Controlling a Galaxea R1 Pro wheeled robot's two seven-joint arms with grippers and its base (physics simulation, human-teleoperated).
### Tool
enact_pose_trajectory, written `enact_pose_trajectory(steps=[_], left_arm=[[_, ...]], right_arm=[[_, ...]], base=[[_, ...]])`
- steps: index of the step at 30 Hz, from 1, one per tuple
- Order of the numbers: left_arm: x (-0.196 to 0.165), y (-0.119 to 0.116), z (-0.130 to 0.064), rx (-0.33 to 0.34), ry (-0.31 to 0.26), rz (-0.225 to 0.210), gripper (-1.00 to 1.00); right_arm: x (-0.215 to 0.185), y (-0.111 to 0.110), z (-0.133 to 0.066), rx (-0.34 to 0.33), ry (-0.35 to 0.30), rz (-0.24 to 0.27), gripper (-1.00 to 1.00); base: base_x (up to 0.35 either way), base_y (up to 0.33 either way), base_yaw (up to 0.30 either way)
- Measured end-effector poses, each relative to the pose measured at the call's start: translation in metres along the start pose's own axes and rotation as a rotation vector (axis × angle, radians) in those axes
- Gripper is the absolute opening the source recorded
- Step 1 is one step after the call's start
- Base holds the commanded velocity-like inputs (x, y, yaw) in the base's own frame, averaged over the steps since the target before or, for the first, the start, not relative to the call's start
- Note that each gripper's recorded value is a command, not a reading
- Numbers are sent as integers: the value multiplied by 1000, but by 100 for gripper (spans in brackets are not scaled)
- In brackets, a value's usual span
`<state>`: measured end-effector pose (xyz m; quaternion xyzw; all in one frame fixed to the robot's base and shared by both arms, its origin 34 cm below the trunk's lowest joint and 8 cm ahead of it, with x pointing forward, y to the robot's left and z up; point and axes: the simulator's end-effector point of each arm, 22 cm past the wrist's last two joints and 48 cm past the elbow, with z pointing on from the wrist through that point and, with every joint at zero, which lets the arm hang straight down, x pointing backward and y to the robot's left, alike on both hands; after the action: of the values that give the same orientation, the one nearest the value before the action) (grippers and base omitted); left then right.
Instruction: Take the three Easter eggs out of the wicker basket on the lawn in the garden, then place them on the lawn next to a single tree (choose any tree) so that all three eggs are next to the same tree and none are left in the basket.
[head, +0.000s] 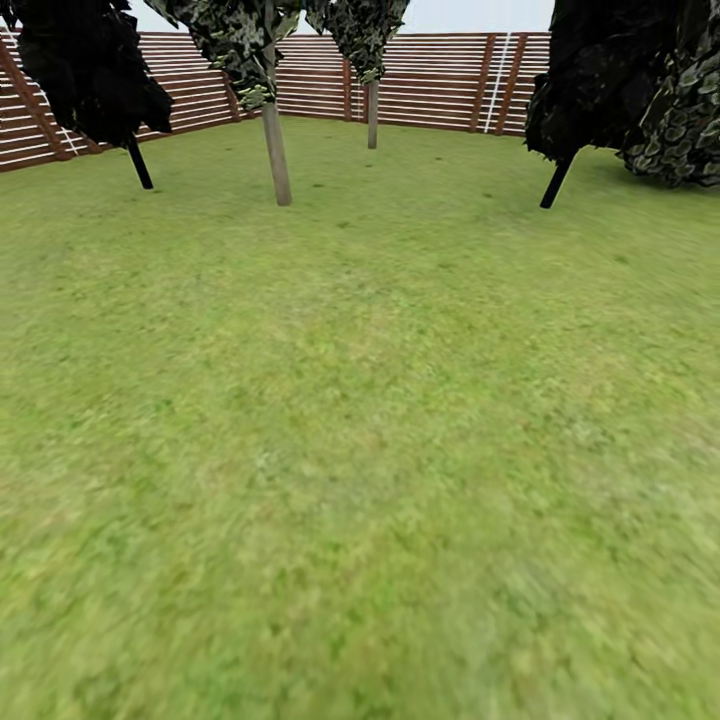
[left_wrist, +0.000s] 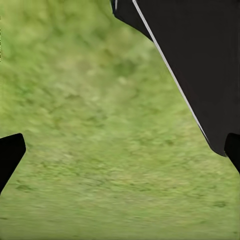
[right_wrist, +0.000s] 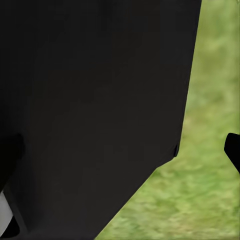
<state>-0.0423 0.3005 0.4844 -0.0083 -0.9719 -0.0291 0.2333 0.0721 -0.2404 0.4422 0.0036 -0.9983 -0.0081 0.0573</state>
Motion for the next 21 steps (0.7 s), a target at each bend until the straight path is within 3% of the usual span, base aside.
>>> enact_pose_trajectory(steps=[16,21], left_arm=[[-8,0,0,1,-22,-1,100],[-9,0,0,1,-25,-2,100]], right_arm=[[-7,1,0,-7,-16,-3,100],[-9,7,0,-14,-21,-3,100]], base=[[0,0,0],[0,0,135]])
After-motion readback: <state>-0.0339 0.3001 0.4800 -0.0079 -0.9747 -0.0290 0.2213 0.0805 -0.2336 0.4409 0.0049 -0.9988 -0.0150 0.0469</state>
